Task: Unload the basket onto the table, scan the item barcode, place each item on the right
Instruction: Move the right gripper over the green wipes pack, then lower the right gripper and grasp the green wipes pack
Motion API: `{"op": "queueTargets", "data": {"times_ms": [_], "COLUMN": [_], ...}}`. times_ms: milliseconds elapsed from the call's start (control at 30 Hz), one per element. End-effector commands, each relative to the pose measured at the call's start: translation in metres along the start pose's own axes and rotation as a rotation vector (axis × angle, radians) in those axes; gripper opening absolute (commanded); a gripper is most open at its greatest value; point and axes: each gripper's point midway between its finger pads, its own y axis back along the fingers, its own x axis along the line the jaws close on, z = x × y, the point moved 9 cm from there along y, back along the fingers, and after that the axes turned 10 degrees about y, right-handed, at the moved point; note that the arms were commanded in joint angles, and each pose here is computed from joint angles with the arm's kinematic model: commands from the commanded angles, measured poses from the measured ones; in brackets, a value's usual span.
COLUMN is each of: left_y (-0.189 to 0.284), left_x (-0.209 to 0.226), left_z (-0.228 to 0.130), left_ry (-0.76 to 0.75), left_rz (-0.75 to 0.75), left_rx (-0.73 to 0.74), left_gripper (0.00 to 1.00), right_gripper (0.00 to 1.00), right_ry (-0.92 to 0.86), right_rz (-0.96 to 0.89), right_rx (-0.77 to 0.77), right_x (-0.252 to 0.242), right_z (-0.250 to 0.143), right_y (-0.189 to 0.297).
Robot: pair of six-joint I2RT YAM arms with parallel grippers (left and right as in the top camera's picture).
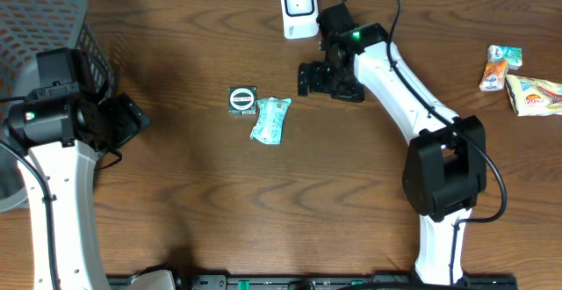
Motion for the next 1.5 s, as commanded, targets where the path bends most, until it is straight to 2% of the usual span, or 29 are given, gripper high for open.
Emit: {"op": "queueTargets", "data": {"times_ms": [0,333,533,800,900,1100,1200,1267,1467], "left_y": [0.001,0.001,0.001,0.001,0.001,0.001,0.001,0.001,0.001], "left_x": [0.003,0.003,0.003,0.003,0.003,0.003,0.003,0.003,0.003], "left_z": [0.000,0.000,0.000,0.000,0.000,0.000,0.000,0.000,0.000], "left_ry": [0.009,0.009,0.009,0.009,0.009,0.009,0.009,0.009,0.009], "left_rz": [0.016,0.015,0.015,0.015,0.015,0.015,0.015,0.015,0.015], "left_rx": [-0.009,-0.009,-0.009,-0.009,-0.009,-0.009,-0.009,-0.009,-0.009], "left_gripper": [0.98,0.98,0.98,0.98,0.98,0.97,0.98,0.97,0.98], "right_gripper": [0.99,0.99,0.99,0.96,0.90,0.80,0.61,0.52,0.50], "right_ry": [-0.036,0.007,0.033,0.006,0.034,-0.001,0.007,0.015,0.044], "right_rz": [-0.005,0.220,0.500,0.535,0.530,0.403,0.405,0.409,0.426], "right_rx": [0.011,0.072,0.071,0.081,0.066,0.041,0.036,0.025,0.017], "right_x": [-0.015,-0.024,-0.009,0.009,0.022,0.036,0.039,0.040,0.046], "right_z": [0.003,-0.005,-0.019,-0.036,-0.038,-0.042,-0.042,-0.041,-0.041], "right_y": [-0.002,-0.019,-0.051,-0.077,-0.080,-0.090,-0.092,-0.092,-0.103]}}
